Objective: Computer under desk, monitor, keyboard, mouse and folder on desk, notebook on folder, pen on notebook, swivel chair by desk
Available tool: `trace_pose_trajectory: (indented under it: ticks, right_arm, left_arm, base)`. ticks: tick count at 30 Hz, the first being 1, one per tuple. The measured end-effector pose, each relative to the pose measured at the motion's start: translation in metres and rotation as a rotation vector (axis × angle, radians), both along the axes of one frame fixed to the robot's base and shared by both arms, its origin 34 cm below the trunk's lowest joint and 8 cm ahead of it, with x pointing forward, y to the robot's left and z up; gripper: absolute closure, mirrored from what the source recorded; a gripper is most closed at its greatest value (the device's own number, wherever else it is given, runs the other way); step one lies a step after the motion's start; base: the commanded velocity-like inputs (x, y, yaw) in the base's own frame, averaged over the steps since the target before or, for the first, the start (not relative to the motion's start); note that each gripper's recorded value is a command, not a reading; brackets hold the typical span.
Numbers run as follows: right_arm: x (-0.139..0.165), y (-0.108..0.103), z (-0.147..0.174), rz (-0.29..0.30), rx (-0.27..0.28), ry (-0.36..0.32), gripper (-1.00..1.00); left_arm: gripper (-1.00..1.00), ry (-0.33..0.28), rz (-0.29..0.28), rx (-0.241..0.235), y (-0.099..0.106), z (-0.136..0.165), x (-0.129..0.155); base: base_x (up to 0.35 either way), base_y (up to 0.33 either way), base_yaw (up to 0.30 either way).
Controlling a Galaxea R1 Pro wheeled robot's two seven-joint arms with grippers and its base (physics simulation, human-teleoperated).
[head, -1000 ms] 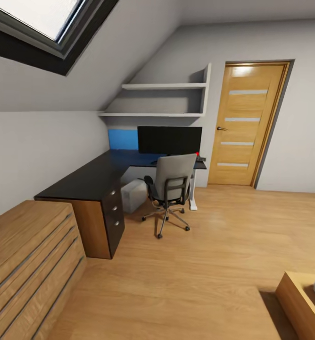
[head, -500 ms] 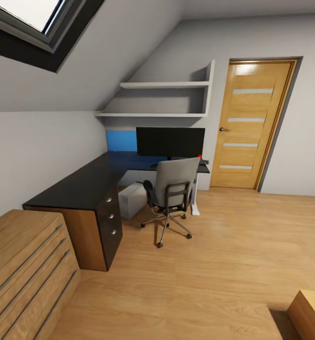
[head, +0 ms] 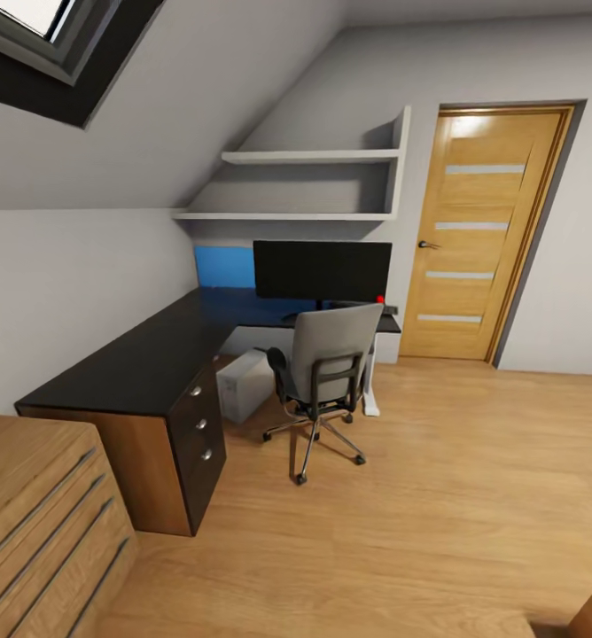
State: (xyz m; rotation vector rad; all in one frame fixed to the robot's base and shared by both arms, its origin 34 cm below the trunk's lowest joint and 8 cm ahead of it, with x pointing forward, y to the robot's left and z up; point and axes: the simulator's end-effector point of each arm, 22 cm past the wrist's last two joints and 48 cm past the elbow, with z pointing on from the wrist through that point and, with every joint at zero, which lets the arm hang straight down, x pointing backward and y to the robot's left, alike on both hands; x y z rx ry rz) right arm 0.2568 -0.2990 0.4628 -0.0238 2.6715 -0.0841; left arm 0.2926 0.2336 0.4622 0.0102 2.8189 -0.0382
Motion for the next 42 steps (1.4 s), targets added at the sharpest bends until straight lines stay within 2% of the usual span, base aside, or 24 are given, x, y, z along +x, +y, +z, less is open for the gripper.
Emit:
trace_pose_trajectory:
  ticks: [5,21,24,26,29,42]
  right_arm:
    - [-0.001,0.0,0.0,0.0,0.0,0.002,-1.0]
    - [-0.001,0.0,0.0,-0.001,0.0,0.002,-1.0]
    - [-0.001,0.0,0.0,0.0,0.0,0.002,-1.0]
    - [-0.001,0.0,0.0,-0.001,0.0,0.002,-1.0]
    - [-0.001,0.0,0.0,-0.001,0.0,0.002,-1.0]
    - [-0.001,0.0,0.0,0.0,0.0,0.002,-1.0]
  left_arm:
    - [-1.0,0.008,0.003,0.013,0.009,-0.001,-0.003]
    - [-1.0,0.011,-0.009,0.01,0.007,-0.002,-0.005]
    - [-1.0,0.004,-0.03,0.033,0.02,-0.001,-0.002]
    - [-1.0,0.0,-0.039,0.063,0.041,0.0,0.0]
    - [-1.0,-0.003,-0.044,0.076,0.051,0.001,0.001]
    - [-1.0,0.001,-0.042,0.085,0.055,0.0,-0.001]
  base:
    - [0.333,0.0,0.0]
    - [0.329,0.0,0.0]
    - [0.276,0.0,0.0]
    - [0.264,0.0,0.0]
    - [0.261,0.0,0.0]
    - [0.257,-0.103,0.0]
